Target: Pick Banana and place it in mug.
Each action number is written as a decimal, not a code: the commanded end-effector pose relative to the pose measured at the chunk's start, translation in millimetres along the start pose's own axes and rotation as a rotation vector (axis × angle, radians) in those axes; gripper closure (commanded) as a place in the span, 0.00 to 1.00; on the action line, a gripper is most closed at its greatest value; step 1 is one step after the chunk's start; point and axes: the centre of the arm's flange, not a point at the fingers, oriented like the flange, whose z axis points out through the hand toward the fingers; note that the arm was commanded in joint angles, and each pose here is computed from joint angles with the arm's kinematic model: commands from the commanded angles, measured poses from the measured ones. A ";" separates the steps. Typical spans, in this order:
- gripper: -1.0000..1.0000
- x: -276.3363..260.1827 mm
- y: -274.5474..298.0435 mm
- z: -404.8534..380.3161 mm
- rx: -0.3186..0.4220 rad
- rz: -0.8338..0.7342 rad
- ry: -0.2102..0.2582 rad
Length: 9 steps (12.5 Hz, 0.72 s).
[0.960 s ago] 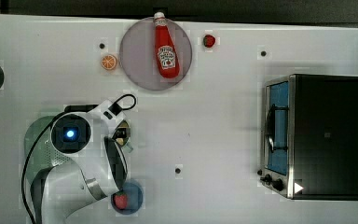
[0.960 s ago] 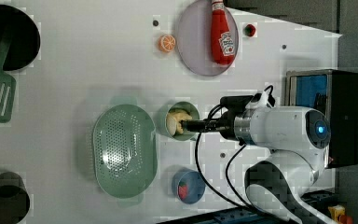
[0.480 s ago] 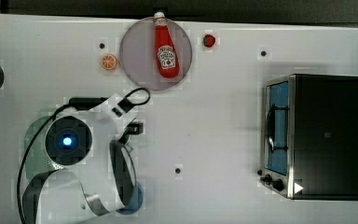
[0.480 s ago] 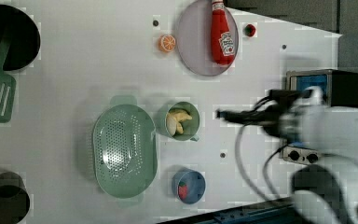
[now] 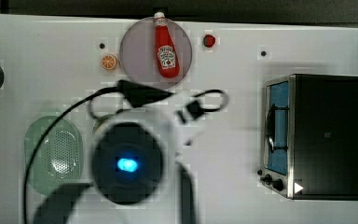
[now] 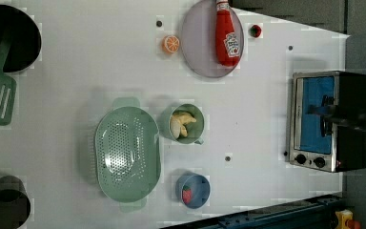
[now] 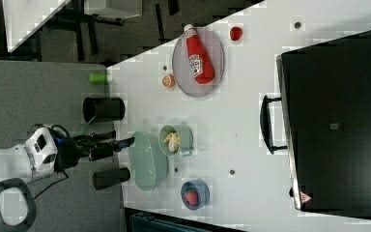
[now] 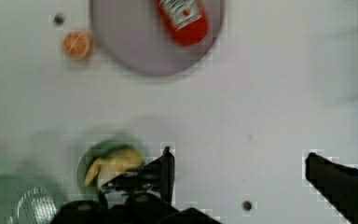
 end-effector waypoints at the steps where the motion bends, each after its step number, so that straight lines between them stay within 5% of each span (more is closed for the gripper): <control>1: 0.00 23.2 72.2 -25.9 0.024 0.188 -0.016; 5: 0.00 28.5 105.3 -54.4 -0.004 0.513 -0.076; 9: 0.00 26.9 102.6 -64.5 -0.040 0.537 -0.087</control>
